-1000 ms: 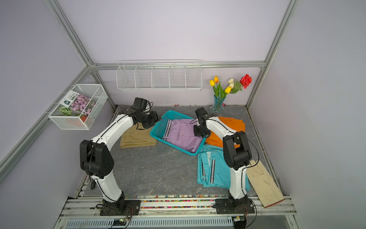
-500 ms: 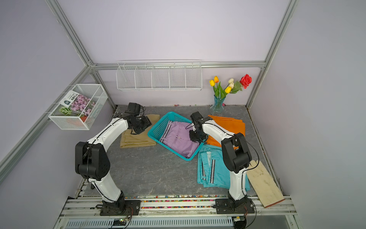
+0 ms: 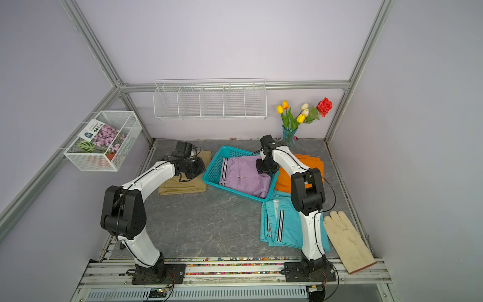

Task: Put the folded long pants in the basket
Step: Place the long pant in the basket.

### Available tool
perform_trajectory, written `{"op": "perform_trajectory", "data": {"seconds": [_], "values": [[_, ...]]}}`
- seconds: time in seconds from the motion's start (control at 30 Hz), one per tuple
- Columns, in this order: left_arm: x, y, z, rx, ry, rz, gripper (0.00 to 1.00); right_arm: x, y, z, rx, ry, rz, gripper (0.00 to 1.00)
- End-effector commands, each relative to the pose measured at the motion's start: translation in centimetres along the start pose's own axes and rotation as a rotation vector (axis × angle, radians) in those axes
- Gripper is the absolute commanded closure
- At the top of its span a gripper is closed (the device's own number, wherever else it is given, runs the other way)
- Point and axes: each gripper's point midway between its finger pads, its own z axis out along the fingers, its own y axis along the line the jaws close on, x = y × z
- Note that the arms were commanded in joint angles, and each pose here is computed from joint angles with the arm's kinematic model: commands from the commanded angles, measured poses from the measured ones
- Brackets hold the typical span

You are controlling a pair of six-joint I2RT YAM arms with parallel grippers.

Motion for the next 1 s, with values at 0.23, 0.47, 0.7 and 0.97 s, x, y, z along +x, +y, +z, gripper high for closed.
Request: {"op": "perform_trajectory", "data": {"seconds": [0.23,0.47,0.7,0.97], "values": [[7.8,1.0,3.6,0.033,0.171,-0.087,1.0,-2.7,-0.3,-1.2,0.04,0.058,-0.024,0.6],[6.5,0.7,0.1,-0.004,0.084,-0.063,0.91,-2.0,-1.5,-4.8,0.127,0.014,-0.041,0.43],[4.1,0.2,-8.5,-0.052,-0.105,-0.047,0.52,-1.5,0.0,-12.8,0.141,-0.129,-0.09,0.4],[3.3,5.7,-12.2,-0.013,-0.197,-0.182,0.0,3.0,9.0,-21.1,0.074,-0.317,-0.252,0.35]]}}
